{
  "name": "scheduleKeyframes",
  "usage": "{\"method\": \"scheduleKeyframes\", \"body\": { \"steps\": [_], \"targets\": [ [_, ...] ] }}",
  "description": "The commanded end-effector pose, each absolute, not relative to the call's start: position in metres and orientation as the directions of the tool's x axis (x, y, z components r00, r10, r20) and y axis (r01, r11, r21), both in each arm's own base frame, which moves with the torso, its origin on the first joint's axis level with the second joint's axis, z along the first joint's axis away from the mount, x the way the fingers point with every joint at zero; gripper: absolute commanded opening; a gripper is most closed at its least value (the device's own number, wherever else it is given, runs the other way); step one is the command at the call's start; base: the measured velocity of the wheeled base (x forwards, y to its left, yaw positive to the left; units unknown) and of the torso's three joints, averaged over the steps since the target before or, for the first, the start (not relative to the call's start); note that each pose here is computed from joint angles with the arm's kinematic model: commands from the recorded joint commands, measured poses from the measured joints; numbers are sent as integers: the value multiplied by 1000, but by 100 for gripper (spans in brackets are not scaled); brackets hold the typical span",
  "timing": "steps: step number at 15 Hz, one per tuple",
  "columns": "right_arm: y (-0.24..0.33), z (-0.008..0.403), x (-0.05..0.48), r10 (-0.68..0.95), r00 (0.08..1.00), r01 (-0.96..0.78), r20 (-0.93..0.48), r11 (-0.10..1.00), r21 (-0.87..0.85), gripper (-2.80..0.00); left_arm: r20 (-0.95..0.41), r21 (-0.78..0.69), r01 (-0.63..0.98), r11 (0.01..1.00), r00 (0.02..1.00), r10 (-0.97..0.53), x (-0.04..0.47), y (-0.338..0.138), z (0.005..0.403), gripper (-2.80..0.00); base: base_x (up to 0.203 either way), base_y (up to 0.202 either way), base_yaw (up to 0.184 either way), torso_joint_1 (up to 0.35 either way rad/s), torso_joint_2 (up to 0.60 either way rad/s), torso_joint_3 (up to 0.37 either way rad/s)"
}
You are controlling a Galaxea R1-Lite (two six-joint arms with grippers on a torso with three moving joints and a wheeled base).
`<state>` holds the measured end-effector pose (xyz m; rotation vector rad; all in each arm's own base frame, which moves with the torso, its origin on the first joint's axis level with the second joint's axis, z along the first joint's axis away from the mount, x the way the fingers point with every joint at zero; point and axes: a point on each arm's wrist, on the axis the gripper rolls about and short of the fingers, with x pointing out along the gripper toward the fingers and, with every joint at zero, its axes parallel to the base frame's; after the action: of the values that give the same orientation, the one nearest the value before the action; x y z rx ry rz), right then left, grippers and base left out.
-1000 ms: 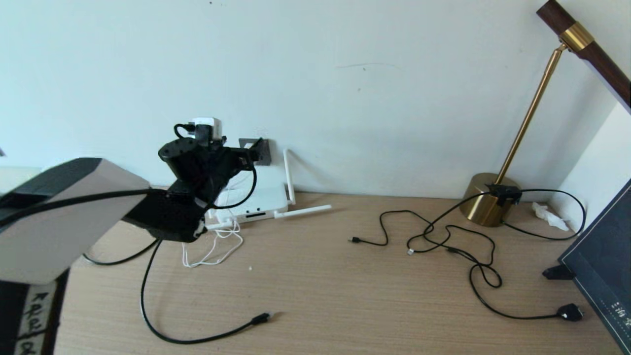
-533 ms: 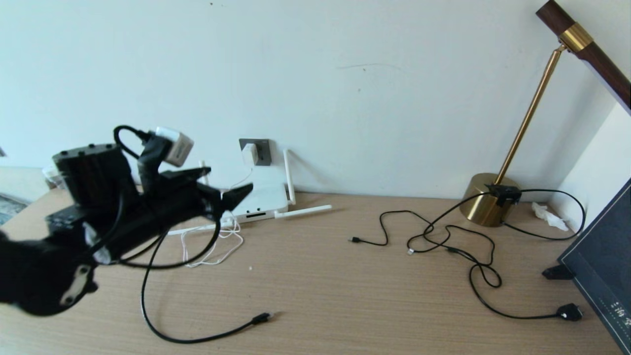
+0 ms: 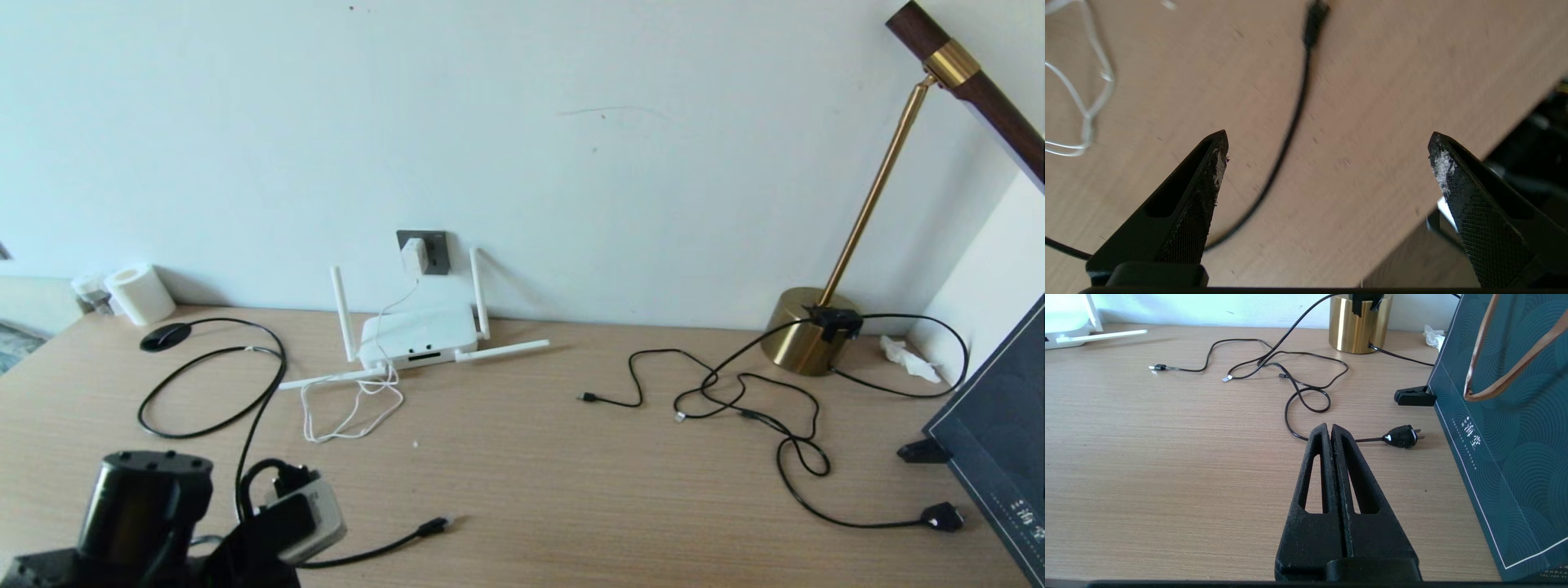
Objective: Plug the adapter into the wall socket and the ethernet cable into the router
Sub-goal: Pick up cable
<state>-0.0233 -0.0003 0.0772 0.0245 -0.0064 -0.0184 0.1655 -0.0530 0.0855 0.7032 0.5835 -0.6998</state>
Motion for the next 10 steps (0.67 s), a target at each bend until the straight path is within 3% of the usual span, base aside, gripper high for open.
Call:
{"method": "scheduleKeyframes", "body": {
  "steps": [1,10],
  "targets": [
    [0,77,-23,-18,1000,18,6,1000,25,-280,-737,357,774,524,578,-351,164,-53,76,0,0,0,0,0,0,0],
    [0,77,-23,-18,1000,18,6,1000,25,-280,-778,363,819,444,529,-340,223,-80,70,0,0,0,0,0,0,0]
  ]
}}
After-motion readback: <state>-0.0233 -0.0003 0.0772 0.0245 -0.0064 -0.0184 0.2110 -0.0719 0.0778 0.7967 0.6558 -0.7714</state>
